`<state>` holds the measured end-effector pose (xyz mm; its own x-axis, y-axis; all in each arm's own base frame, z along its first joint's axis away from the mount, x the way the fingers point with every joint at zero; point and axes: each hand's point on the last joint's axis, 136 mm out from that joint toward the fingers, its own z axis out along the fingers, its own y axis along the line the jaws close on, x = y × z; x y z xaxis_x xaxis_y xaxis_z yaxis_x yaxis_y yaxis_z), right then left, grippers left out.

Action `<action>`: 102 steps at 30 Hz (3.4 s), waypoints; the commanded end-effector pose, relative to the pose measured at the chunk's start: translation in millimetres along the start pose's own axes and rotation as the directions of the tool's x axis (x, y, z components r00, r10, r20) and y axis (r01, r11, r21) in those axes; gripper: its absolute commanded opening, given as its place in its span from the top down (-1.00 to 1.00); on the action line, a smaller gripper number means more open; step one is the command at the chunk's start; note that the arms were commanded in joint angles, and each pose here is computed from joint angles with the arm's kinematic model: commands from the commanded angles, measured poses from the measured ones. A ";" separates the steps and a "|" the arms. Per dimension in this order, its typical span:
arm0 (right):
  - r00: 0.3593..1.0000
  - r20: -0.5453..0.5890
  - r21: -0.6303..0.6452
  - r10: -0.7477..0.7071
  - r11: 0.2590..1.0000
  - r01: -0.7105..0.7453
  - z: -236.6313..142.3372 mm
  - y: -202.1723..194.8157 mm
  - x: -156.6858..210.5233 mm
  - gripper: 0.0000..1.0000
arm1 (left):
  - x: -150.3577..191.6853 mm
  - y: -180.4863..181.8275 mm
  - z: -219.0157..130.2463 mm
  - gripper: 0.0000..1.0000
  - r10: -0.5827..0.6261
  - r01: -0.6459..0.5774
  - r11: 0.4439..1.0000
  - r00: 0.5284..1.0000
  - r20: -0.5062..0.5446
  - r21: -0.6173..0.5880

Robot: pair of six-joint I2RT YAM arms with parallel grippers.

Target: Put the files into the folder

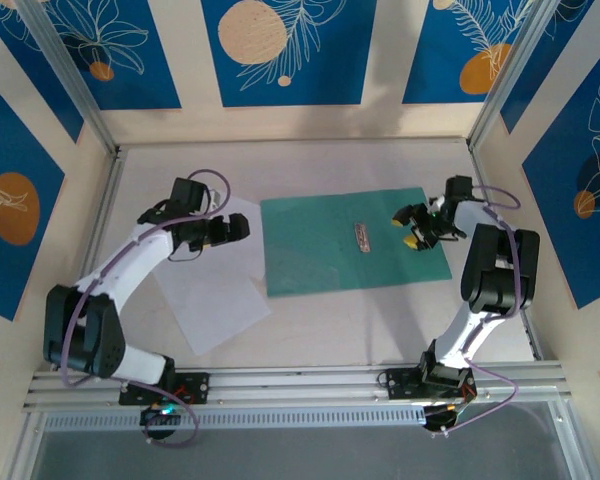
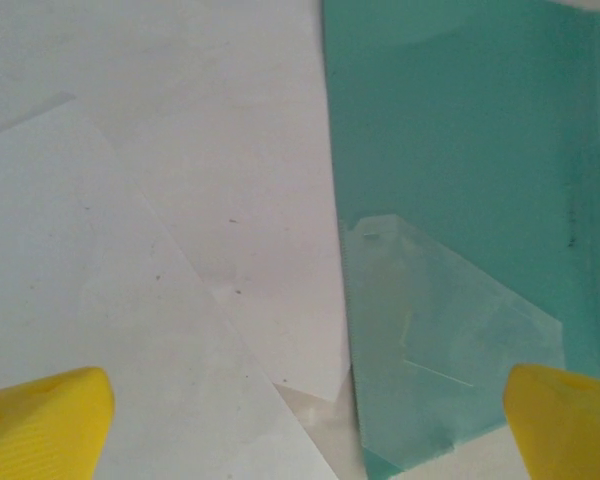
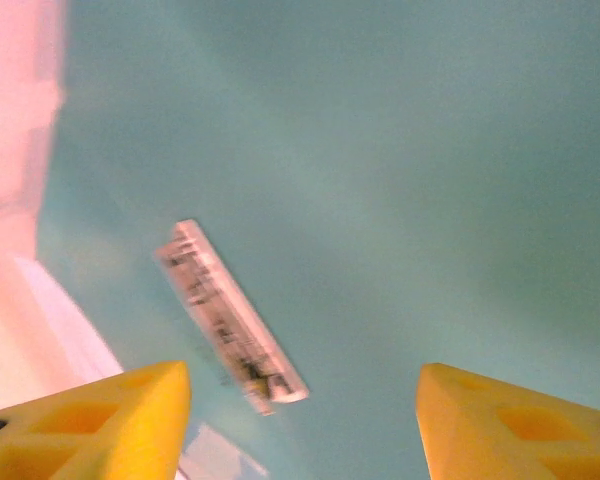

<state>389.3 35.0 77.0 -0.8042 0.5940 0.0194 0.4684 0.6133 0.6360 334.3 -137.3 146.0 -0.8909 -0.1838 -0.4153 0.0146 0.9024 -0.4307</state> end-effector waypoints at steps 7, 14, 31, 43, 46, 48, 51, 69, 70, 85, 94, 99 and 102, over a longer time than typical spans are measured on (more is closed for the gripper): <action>0.922 -0.067 -0.197 -0.380 0.911 0.361 -1.4 168.1 75.1 -0.24 | 32.7 14.2 -49.6 -1.00 -0.055 0.056 0.998 0.995 0.089 -0.013; 0.819 -0.219 -0.323 -0.530 0.831 0.452 62.6 231.2 181.0 -0.21 | 67.7 61.7 -41.4 -1.00 -0.211 0.222 0.960 0.974 0.076 -0.174; 0.638 -0.476 -0.379 -0.606 0.796 0.473 174.7 233.7 333.1 -0.18 | 150.8 157.1 -28.1 -1.00 -0.487 0.480 0.746 0.866 0.115 -0.461; 0.635 -0.499 -0.323 -0.590 0.807 0.495 185.8 217.1 338.5 -0.18 | 156.4 157.2 -14.6 -0.57 -0.513 0.496 0.777 0.856 0.067 -0.387; 0.636 -0.506 -0.310 -0.583 0.811 0.496 187.1 212.5 338.8 -0.17 | 156.3 156.5 -13.5 -0.53 -0.517 0.500 0.784 0.854 0.058 -0.368; 0.635 -0.512 -0.299 -0.579 0.812 0.500 188.6 208.6 340.0 -0.15 | 155.6 154.7 -12.3 -0.46 -0.519 0.502 0.792 0.853 0.049 -0.346; 0.635 -0.520 -0.278 -0.571 0.816 0.506 191.1 202.1 340.5 -0.15 | 148.8 143.1 -6.1 -0.36 -0.511 0.499 0.827 0.859 0.024 -0.259; 0.638 -0.547 -0.229 -0.542 0.830 0.509 199.3 179.4 341.4 -0.15 | 155.4 159.6 -15.1 -0.62 -0.527 0.509 0.785 0.848 0.051 -0.352; 0.640 -0.548 -0.226 -0.540 0.831 0.508 200.0 178.4 341.2 -0.15 | 155.9 159.8 -15.2 -0.62 -0.529 0.510 0.784 0.847 0.050 -0.354; 0.625 -0.583 -0.206 -0.519 0.839 0.504 205.7 166.7 353.0 -0.15 | 155.2 151.9 -6.2 -0.54 -0.543 0.518 0.799 0.839 0.003 -0.306; 0.645 -0.586 -0.156 -0.490 0.850 0.504 209.4 152.8 351.0 -0.15 | 151.7 151.5 -0.3 -0.60 -0.562 0.538 0.799 0.827 -0.016 -0.269; 0.649 -0.590 -0.142 -0.481 0.853 0.502 211.4 148.4 353.3 -0.14 | 148.3 146.9 0.6 -0.69 -0.561 0.543 0.807 0.827 -0.018 -0.232; 0.653 -0.595 -0.131 -0.468 0.859 0.495 212.5 145.2 355.9 -0.14 | 145.6 142.2 1.3 -0.82 -0.556 0.543 0.817 0.831 -0.018 -0.196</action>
<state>267.5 456.4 36.1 -0.9692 -0.2267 0.0961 -0.0929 0.6982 0.7099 200.6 -24.0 23.6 -0.7377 -0.6668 -0.1053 -0.6035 0.7213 -0.3399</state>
